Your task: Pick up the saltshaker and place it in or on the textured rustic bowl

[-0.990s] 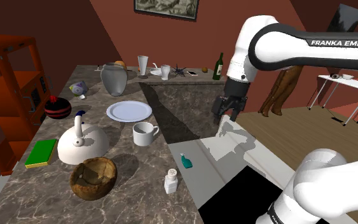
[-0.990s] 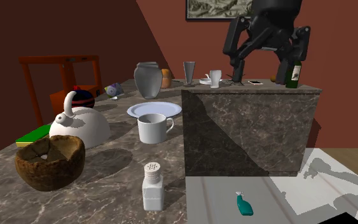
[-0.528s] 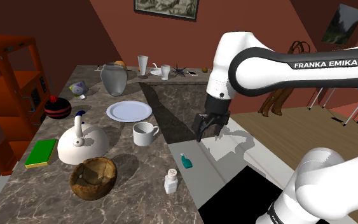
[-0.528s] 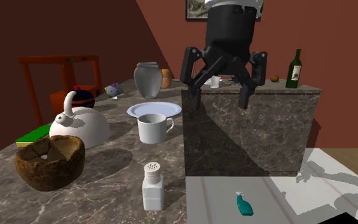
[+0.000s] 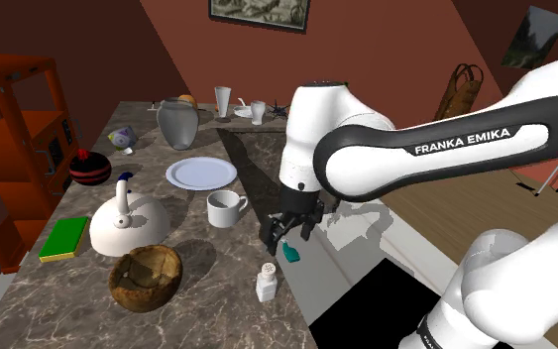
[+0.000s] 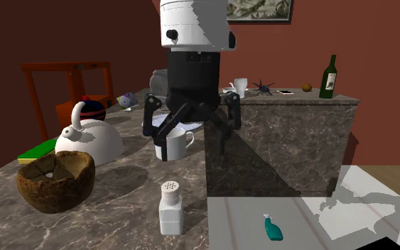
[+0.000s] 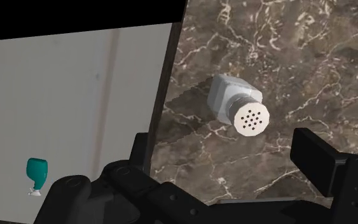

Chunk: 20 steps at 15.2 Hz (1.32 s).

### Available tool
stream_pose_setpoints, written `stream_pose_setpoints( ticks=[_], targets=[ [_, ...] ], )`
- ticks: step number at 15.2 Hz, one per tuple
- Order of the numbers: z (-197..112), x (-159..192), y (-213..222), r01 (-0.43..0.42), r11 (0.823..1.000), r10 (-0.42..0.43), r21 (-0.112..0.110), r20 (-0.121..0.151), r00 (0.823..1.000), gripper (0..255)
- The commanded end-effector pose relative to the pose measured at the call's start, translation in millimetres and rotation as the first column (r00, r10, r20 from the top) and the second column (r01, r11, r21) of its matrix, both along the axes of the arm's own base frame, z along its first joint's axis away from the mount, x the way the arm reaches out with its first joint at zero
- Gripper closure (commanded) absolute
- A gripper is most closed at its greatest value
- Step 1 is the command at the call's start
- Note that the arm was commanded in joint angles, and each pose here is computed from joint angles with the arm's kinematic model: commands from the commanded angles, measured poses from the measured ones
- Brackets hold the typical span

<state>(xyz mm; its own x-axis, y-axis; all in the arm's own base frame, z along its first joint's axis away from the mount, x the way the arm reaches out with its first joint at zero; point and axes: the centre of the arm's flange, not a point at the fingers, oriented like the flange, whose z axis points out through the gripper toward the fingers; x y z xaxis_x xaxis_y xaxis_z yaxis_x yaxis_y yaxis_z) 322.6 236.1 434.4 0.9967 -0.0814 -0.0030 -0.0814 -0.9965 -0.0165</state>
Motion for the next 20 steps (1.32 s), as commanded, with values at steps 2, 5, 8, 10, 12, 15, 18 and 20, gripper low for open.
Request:
stream_pose_setpoints(
  ticks=[2,5,8,10,12,15,18,20],
  targets=[
    [-24.4,1.6,36.3,-0.010,1.000,0.010,-0.012,0.003,1.000,0],
    [-38.2,1.8,41.5,-0.012,1.000,0.012,-0.014,0.003,1.000,0],
    [-54.0,1.8,41.5,-0.012,1.000,0.012,-0.014,0.003,1.000,0],
    [-64.6,1.8,41.5,-0.012,1.000,0.012,-0.014,0.003,1.000,0],
    [-67.6,1.8,41.5,-0.012,1.000,0.012,-0.014,0.003,1.000,0],
    [-67.6,1.8,41.5,-0.012,1.000,0.012,-0.014,0.003,1.000,0],
    [-67.6,1.8,41.5,-0.012,1.000,0.012,-0.014,0.003,1.000,0],
    [-67.6,1.8,41.6,-0.012,1.000,0.012,-0.014,0.003,1.000,255]
  ],
)
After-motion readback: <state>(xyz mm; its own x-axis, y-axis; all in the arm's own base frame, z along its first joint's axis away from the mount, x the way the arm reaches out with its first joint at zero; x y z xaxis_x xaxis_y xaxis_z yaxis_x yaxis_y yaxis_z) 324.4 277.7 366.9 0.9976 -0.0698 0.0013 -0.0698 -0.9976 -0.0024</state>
